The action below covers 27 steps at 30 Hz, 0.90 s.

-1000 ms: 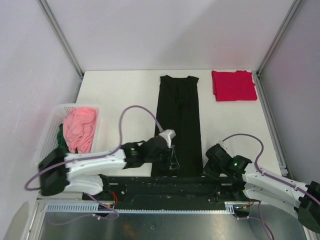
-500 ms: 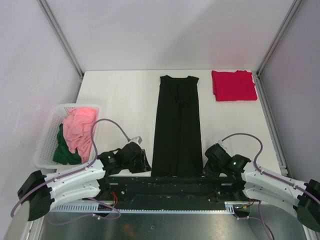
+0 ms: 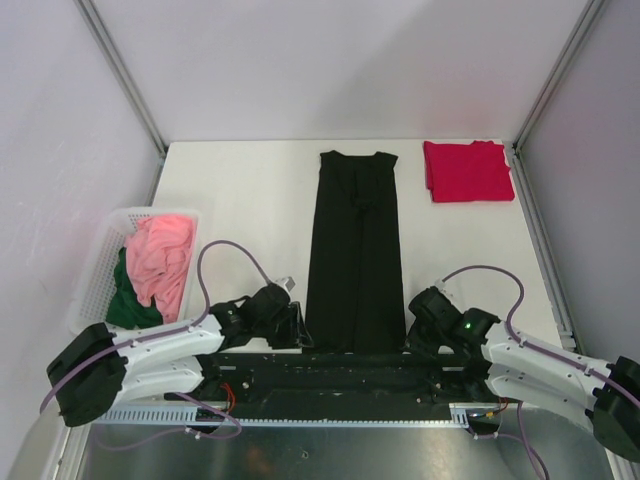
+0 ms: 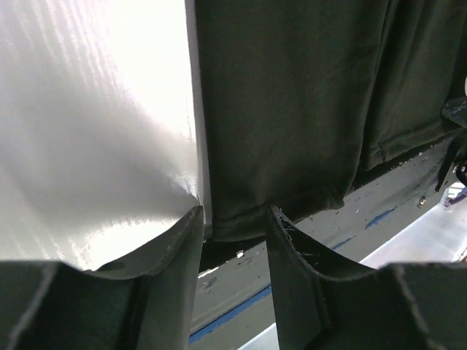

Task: Fold and stack the t-shirts
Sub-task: Grab the bottom of the folded rectangular tshirt with both arms

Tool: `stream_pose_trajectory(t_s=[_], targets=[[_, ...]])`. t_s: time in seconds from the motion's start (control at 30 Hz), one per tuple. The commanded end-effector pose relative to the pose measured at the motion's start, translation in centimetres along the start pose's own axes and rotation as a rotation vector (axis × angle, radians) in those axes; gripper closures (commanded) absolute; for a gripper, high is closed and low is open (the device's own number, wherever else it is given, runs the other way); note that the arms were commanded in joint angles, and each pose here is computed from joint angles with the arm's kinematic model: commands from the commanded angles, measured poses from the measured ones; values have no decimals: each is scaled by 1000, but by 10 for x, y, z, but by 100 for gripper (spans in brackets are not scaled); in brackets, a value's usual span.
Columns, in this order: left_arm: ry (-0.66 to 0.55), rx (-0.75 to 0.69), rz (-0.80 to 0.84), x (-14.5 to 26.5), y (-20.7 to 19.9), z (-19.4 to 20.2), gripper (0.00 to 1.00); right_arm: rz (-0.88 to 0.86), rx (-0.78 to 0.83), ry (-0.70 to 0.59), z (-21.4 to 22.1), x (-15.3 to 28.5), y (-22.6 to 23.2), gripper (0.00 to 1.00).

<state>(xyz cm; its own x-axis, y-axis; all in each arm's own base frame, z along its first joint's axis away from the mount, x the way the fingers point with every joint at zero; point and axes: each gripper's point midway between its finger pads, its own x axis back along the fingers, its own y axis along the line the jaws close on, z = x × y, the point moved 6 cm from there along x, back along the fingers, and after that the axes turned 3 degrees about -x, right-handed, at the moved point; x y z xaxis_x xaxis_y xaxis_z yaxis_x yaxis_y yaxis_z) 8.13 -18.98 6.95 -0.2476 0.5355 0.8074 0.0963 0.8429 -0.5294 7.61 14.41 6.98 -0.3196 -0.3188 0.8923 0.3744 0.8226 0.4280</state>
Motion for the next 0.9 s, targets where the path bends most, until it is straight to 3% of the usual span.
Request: stream_pose_trajectory(t_s=[0.0, 0.33, 0.67, 0.87], targets=[[13, -8, 10, -3, -5, -2, 55, -7, 16, -10, -2, 3, 6, 100], [18, -32, -35, -10, -4, 4, 66, -22, 17, -4, -2, 2, 10, 100], [-16, -56, 28, 2, -24, 1, 97, -108, 17, -10, -5, 27, 28, 100], [-12, -68, 69, 14, -34, 9, 100, -176, 24, 1, 0, 45, 37, 100]])
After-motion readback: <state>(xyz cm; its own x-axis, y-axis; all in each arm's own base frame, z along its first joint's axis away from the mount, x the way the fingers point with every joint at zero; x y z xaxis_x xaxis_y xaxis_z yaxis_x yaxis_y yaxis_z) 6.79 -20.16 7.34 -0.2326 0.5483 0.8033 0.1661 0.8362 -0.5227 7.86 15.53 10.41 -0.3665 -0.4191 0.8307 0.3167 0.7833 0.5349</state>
